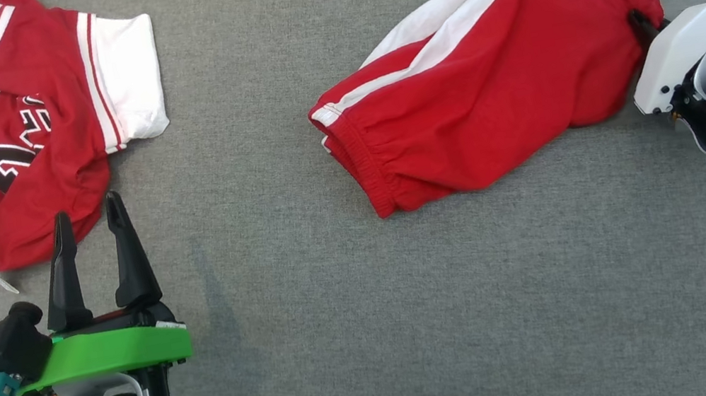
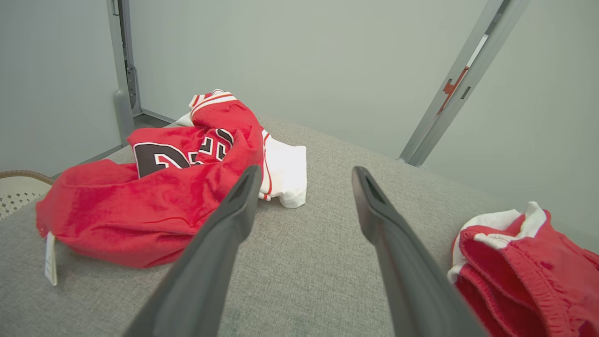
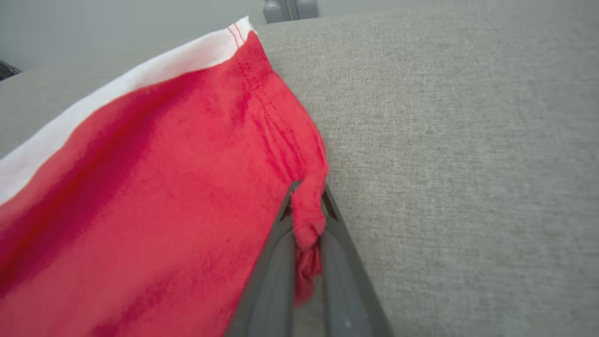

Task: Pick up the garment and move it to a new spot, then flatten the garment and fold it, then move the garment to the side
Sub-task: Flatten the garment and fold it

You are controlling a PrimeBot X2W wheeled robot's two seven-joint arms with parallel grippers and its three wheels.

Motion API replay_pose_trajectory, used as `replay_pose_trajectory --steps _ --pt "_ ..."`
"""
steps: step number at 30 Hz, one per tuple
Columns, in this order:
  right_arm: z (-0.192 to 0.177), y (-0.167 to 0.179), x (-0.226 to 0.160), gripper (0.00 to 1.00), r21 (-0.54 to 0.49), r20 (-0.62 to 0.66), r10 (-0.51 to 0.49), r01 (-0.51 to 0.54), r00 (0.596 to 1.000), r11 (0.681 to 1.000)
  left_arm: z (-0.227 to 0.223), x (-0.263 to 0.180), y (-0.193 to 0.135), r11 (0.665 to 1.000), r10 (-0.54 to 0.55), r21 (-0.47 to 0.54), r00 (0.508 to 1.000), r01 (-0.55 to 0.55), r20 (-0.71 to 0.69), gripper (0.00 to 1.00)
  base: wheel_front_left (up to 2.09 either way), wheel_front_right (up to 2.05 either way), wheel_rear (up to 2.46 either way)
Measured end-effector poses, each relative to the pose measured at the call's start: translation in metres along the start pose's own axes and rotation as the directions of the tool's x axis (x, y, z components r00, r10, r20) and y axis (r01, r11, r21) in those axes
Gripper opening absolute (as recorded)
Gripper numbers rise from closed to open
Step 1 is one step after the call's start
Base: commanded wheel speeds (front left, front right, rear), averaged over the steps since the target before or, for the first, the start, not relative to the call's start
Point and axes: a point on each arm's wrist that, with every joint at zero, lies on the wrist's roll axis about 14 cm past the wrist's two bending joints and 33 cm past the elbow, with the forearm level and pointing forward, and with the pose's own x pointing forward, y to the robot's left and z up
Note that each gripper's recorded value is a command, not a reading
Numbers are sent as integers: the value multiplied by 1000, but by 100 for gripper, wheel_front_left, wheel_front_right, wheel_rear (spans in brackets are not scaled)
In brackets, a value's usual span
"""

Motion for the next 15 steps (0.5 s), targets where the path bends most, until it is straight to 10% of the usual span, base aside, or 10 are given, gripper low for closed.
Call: replay_pose_trajectory --steps 15 --pt "13 -66 -79 0 92 151 -130 117 980 989 1 -5 -25 997 -77 15 997 77 4 100 0 0 0"
